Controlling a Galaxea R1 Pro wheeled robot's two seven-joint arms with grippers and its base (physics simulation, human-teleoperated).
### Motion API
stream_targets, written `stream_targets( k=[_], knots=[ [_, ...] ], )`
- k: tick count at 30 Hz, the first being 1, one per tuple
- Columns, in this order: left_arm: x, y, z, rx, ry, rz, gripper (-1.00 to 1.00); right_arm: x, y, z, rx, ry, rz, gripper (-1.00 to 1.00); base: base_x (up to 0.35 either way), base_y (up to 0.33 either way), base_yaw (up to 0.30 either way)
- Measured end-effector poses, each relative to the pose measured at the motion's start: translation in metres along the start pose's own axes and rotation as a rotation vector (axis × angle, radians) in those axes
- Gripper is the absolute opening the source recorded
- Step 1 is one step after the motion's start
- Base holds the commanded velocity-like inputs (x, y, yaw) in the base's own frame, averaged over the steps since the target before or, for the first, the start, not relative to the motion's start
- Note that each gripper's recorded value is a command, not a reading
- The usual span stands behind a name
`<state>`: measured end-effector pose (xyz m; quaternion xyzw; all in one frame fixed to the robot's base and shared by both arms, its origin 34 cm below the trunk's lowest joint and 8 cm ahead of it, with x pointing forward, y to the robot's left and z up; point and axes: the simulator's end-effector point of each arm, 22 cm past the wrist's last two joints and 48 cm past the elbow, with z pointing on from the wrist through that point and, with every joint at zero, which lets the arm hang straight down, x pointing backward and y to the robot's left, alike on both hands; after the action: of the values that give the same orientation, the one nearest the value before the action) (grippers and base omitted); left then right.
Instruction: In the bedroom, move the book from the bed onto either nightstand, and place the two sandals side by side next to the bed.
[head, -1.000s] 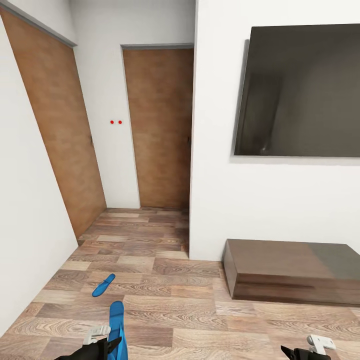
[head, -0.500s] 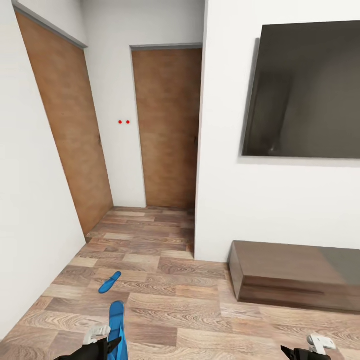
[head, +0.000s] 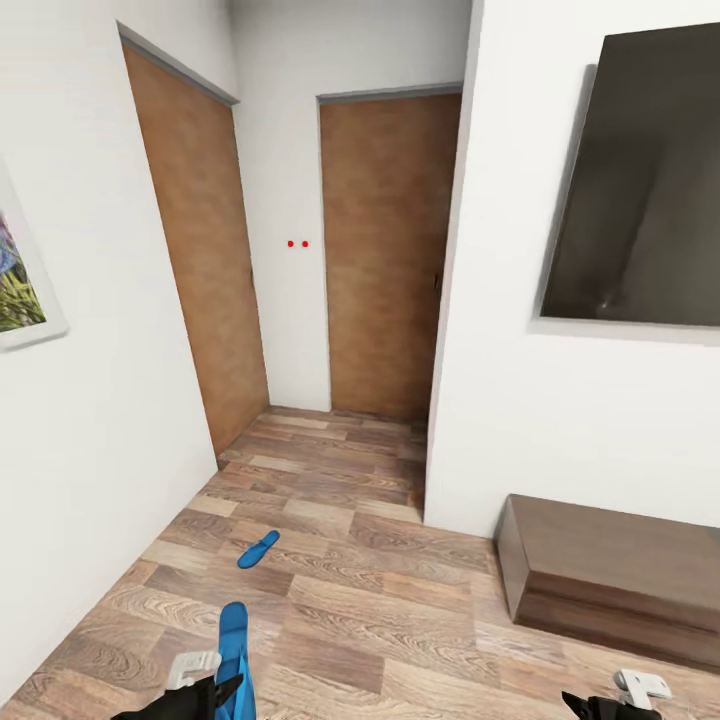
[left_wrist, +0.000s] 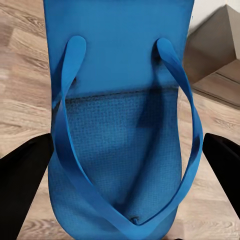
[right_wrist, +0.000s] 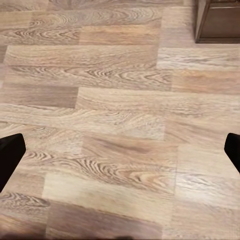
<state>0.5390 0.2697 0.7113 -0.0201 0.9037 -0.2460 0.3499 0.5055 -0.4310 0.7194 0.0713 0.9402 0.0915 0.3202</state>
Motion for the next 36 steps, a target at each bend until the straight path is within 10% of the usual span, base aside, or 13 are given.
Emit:
stream_targets(
  k=[36],
  knots=[
    [-0.0003,0.0002,0.0,-0.001,-0.002,-0.002,-1.0,0.0001,-0.0001,-0.0001,0.0,0.0,0.0,1.0,0.006,0.0,0.266]
  ],
)
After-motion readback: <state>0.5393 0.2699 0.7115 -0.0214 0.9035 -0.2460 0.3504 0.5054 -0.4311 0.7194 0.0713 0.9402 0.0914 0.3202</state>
